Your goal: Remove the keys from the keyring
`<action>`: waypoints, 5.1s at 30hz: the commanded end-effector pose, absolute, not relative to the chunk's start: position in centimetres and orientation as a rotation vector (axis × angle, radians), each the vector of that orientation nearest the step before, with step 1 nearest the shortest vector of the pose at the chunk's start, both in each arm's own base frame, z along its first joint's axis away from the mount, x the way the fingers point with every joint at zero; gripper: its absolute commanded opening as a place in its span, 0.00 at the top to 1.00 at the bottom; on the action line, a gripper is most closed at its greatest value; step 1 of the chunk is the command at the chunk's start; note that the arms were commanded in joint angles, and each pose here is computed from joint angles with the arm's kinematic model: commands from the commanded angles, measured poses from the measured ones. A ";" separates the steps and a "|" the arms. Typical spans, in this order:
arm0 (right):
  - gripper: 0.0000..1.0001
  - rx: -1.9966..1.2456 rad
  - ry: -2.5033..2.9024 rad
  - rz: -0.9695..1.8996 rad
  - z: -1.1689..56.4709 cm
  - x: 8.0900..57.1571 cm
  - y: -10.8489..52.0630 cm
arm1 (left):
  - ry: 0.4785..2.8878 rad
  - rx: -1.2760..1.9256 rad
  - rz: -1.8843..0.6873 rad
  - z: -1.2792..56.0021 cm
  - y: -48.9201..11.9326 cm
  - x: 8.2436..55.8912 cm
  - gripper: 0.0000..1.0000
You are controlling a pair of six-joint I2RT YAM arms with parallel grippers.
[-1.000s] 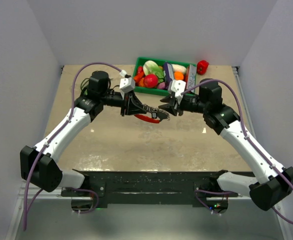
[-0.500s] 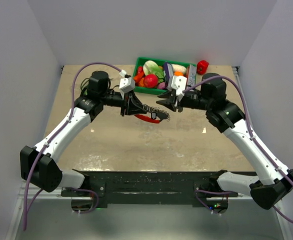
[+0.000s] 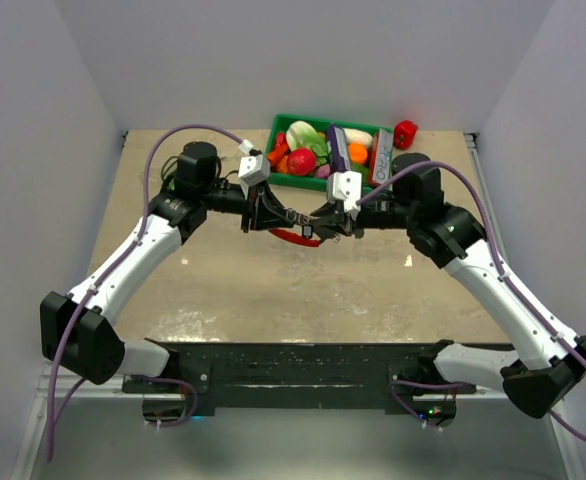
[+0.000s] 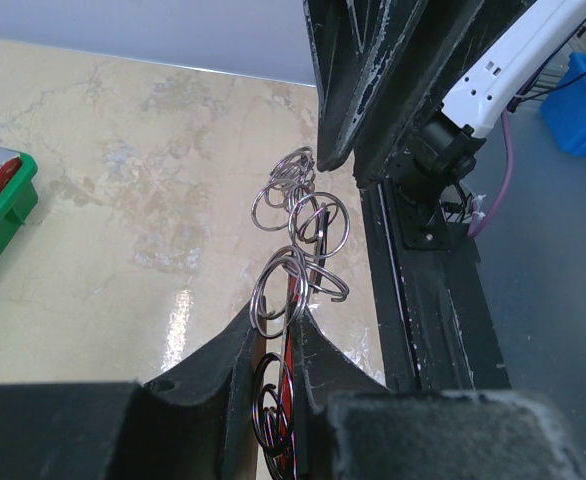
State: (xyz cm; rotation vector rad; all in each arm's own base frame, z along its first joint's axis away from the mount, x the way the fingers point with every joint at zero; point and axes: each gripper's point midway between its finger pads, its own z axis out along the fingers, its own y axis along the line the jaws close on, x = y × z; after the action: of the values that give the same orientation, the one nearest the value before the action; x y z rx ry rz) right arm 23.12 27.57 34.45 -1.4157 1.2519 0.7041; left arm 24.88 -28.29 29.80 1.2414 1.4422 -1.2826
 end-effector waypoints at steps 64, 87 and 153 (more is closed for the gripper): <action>1.00 -1.258 1.271 0.556 36.6 26.4 27.6 | 1.387 1.248 -1.257 31.0 -28.2 24.3 1.00; 1.00 -1.306 1.311 0.466 35.3 27.4 26.4 | 1.374 1.267 -1.263 31.2 -28.2 23.6 1.00; 1.00 -1.398 1.336 0.554 34.0 25.2 27.5 | 1.328 1.325 -1.358 31.5 -28.8 21.4 1.00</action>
State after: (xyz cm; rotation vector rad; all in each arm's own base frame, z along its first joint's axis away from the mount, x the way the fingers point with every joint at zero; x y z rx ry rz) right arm 24.78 28.68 33.25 -1.3777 1.3747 0.6434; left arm 22.82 -28.84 28.54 1.2779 1.4400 -1.3503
